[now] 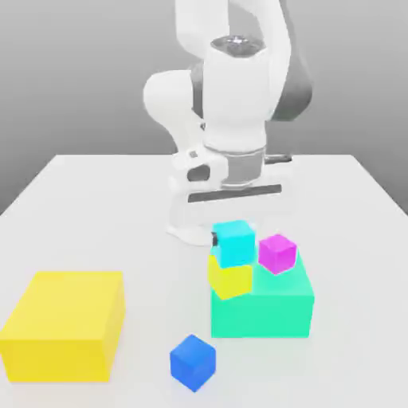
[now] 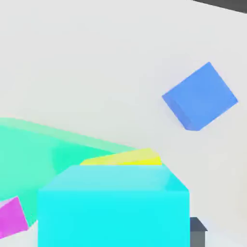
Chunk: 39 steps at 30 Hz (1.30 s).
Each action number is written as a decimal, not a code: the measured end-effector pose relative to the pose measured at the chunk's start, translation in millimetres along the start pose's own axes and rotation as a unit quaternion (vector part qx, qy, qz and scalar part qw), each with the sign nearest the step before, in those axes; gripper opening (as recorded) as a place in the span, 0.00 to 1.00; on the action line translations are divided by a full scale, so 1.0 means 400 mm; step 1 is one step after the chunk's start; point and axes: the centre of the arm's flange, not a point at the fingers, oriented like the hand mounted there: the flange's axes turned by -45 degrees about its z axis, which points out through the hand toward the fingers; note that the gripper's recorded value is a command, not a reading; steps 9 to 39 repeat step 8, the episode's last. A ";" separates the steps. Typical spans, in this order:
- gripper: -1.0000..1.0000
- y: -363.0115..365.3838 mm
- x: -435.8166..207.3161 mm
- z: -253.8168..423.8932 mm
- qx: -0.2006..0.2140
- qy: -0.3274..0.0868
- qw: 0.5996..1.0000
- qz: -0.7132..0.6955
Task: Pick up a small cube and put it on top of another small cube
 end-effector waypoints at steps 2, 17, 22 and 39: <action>1.00 0.000 0.000 0.000 0.000 0.000 1.000 0.000; 1.00 0.000 0.002 -0.092 -0.001 0.000 1.000 0.000; 1.00 0.000 0.002 -0.092 -0.001 0.000 1.000 0.000; 1.00 0.000 0.002 -0.092 -0.001 0.000 1.000 0.000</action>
